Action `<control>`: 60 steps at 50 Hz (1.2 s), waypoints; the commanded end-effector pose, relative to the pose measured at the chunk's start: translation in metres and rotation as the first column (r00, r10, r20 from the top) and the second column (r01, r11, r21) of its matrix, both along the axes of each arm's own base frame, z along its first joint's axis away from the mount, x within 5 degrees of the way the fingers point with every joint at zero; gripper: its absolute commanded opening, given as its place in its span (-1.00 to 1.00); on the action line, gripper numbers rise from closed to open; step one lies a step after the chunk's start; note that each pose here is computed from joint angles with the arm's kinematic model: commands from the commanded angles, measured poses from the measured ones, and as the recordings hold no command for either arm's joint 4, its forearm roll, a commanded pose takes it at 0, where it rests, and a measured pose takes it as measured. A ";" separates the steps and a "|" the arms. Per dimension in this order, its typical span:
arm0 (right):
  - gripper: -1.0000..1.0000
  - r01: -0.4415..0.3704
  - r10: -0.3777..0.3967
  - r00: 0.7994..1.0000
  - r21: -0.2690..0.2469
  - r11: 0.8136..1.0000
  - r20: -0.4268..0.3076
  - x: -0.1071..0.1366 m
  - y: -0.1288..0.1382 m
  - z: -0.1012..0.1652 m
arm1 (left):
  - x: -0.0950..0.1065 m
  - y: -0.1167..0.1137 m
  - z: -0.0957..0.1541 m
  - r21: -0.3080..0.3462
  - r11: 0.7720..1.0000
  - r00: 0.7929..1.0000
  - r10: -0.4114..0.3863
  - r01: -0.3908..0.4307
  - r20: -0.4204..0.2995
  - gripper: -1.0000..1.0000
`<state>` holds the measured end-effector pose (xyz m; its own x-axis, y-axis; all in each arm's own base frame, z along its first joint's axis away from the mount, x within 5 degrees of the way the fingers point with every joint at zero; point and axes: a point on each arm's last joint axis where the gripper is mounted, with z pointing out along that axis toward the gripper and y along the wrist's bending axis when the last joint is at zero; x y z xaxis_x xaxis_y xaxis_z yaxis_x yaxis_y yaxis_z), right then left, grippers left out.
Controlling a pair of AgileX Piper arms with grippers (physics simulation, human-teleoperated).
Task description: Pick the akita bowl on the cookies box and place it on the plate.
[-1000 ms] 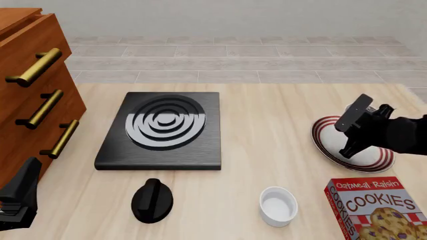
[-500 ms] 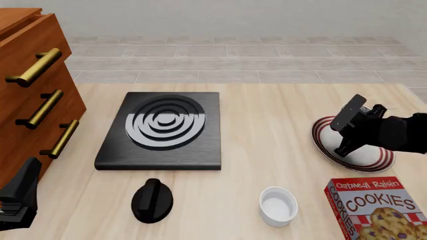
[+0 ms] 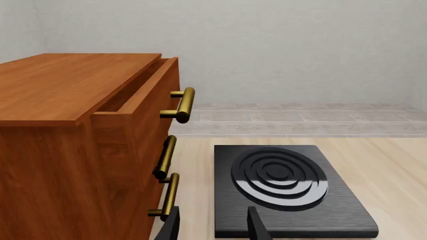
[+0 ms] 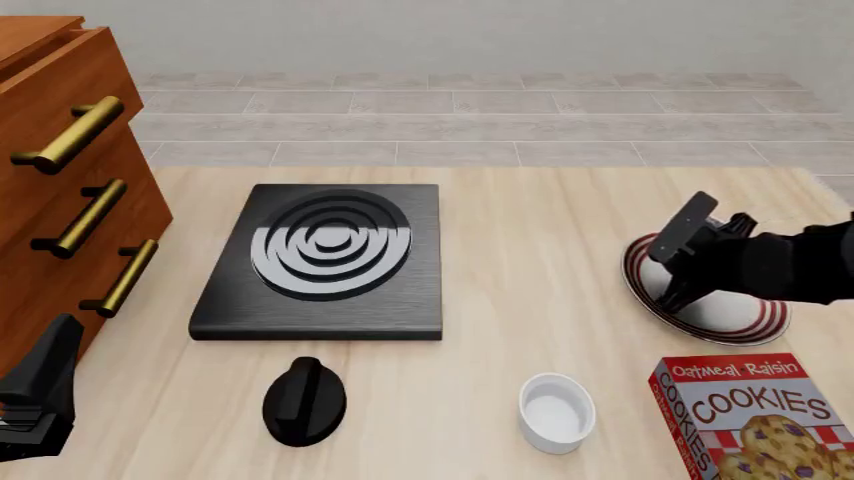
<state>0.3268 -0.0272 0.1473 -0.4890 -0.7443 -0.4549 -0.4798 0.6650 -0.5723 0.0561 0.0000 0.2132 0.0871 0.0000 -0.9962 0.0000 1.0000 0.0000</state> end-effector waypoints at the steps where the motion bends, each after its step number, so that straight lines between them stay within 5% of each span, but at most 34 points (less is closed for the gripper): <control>1: -1.00 -0.003 0.004 1.000 0.009 1.000 -0.013 0.002 0.003 -0.005 | 0.000 0.000 0.000 0.000 1.000 1.000 0.000 0.000 0.000 1.00; 4: -1.00 -0.004 0.004 1.000 0.008 1.000 -0.016 0.002 0.003 -0.007 | 0.000 0.000 0.000 0.000 1.000 1.000 0.000 0.000 0.000 1.00; 5: 1.00 -0.009 0.009 1.000 0.008 1.000 -0.025 0.001 0.004 -0.008 | 0.000 0.000 0.000 0.000 1.000 1.000 0.000 0.000 0.000 1.00; 31: 1.00 -0.013 0.013 1.000 0.043 0.999 -0.005 -0.003 0.017 0.006 | 0.000 0.000 0.000 0.000 1.000 1.000 0.000 0.000 0.000 1.00; 60: 1.00 -0.089 0.076 0.991 0.116 0.989 0.112 -0.049 0.055 0.046 | 0.000 0.000 0.000 0.000 1.000 1.000 0.000 0.000 0.000 1.00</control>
